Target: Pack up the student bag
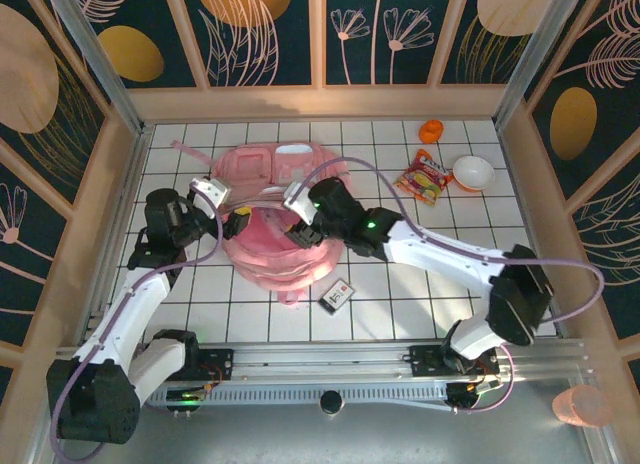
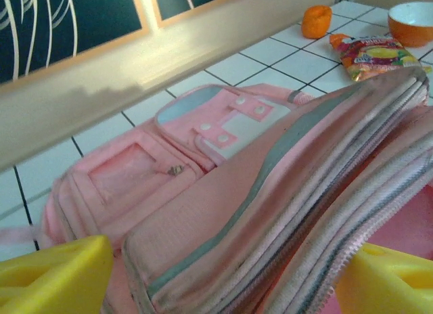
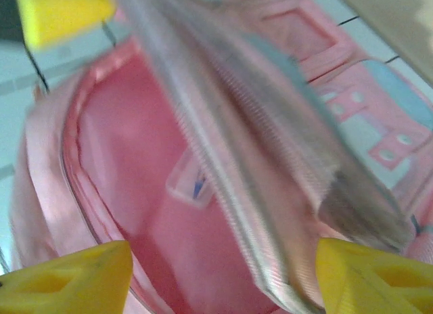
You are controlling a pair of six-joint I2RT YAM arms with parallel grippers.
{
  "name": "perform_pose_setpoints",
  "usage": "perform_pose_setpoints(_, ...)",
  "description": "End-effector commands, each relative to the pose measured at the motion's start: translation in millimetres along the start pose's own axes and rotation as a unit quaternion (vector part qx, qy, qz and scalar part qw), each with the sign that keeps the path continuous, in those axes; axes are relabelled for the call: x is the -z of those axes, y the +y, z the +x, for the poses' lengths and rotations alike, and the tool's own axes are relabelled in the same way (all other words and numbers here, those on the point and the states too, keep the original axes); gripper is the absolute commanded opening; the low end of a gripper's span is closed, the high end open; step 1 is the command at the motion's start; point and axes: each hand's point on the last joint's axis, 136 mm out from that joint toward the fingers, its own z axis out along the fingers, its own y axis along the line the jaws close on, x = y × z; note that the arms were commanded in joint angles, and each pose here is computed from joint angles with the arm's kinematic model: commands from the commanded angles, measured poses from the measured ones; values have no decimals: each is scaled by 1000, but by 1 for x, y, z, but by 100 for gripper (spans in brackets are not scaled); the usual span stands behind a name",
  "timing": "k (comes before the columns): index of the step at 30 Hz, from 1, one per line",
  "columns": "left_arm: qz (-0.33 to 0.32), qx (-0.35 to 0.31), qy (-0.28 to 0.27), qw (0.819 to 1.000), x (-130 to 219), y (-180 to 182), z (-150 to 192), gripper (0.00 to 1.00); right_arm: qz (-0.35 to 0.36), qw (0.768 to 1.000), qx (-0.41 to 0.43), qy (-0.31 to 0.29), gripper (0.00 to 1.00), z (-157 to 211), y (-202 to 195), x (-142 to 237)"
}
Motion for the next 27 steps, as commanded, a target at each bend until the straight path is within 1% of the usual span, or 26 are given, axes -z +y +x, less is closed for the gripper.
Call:
perform_pose_setpoints(1,20,57,-50,997,9,-6,-17,82,-13,992,123,29,74,3,8,-10)
perform_pose_setpoints(5,59,51,-73,994,20,-24,-26,82,-27,991,133,-9,75,-14,13,-8)
perform_pose_setpoints(7,89,47,-82,992,26,-36,-30,82,-28,990,139,-16,75,-18,14,-2)
perform_pose_setpoints(10,152,39,-84,984,33,-58,-32,81,-28,987,161,-14,75,-21,19,9)
perform_pose_setpoints(11,162,40,-80,983,34,-62,-31,81,-25,984,174,-21,75,-25,23,15)
perform_pose_setpoints(12,156,47,-73,984,32,-59,-29,81,-21,982,185,-28,75,-29,27,19)
perform_pose_setpoints(14,114,64,-56,990,25,-43,-23,81,-27,979,196,-44,77,-34,35,24)
perform_pose_setpoints(15,78,76,-48,993,21,-30,-21,81,-32,979,196,-53,79,-37,40,23)
perform_pose_setpoints(17,3,109,-40,993,16,-2,-20,82,-46,977,200,-56,80,-34,50,14)
perform_pose_setpoints(19,-84,148,-31,985,15,31,-17,82,-55,976,206,-49,80,-31,57,0)
perform_pose_setpoints(20,-122,168,-23,978,15,45,-12,82,-58,975,207,-46,80,-29,59,-8)
perform_pose_setpoints(21,-151,183,-14,971,15,56,-9,82,-58,975,211,-44,80,-26,61,-17)
perform_pose_setpoints(23,-181,207,-3,961,15,69,-4,82,-59,972,225,-37,80,-19,64,-33)
perform_pose_setpoints(27,-192,234,5,953,9,76,3,81,-57,970,238,-15,79,1,63,-62)
